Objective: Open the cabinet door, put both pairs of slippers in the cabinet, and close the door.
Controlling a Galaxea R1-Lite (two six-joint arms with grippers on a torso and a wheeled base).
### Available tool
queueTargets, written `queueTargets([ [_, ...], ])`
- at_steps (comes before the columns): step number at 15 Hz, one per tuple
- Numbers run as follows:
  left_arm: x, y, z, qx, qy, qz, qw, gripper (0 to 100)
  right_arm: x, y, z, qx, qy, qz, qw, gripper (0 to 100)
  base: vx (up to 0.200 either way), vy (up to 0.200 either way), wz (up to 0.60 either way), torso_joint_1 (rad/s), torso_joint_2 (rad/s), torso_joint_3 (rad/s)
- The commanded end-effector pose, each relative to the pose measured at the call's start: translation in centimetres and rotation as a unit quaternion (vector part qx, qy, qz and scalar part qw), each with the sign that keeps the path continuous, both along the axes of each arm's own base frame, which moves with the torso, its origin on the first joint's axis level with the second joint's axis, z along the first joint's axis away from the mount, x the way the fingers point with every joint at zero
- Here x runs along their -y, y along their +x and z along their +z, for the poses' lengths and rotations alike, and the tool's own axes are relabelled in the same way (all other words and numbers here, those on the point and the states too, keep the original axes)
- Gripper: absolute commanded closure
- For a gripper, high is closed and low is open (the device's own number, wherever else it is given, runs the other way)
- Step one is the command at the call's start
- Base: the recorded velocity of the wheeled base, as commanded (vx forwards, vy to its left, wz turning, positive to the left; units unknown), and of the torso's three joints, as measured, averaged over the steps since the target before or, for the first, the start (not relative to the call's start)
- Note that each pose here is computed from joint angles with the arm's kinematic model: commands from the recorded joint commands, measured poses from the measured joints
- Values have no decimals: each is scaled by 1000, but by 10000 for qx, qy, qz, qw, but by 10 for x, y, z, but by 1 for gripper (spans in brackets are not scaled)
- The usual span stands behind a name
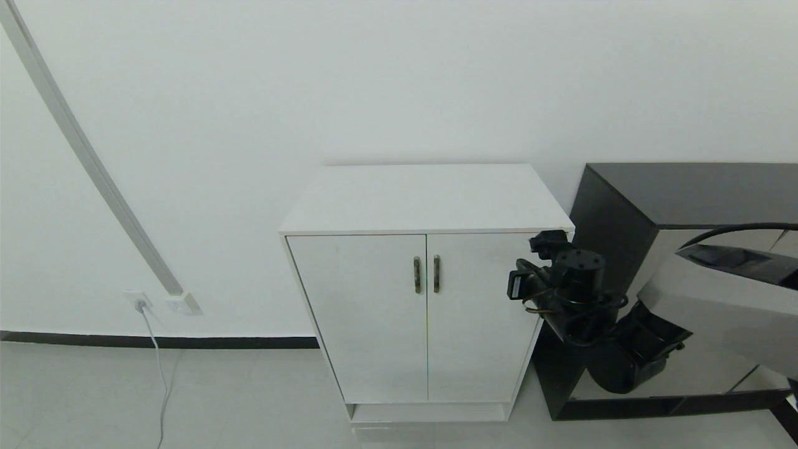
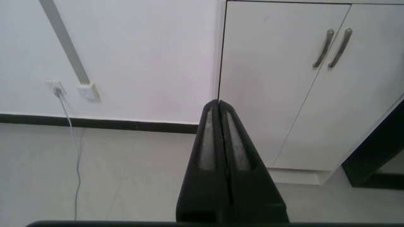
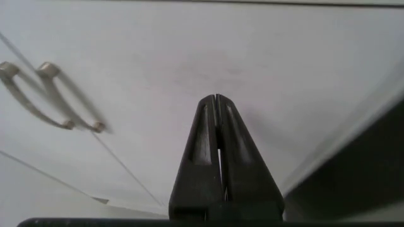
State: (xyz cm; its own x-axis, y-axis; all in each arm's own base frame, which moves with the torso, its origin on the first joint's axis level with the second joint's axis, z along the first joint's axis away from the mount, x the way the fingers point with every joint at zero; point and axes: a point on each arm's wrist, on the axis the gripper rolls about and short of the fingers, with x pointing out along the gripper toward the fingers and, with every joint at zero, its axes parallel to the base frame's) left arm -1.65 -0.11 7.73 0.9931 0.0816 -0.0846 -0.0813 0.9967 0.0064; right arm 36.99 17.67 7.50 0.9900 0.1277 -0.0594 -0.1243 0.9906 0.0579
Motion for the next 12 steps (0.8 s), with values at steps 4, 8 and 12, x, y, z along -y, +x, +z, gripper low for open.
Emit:
queueTargets([
  [4,0,0,0,-6,-6,5,10000,100,44,-59,56,213,62,-298,9993,100,0,0,0,0,0,0],
  [8,0,0,0,-6,-6,5,10000,100,89,-101,77,292,-207,-840,9958,100,0,0,0,0,0,0],
  [12,0,0,0,-6,-5,13,10000,100,136,-155,91,454,-400,-1435,9878,100,0,0,0,0,0,0],
])
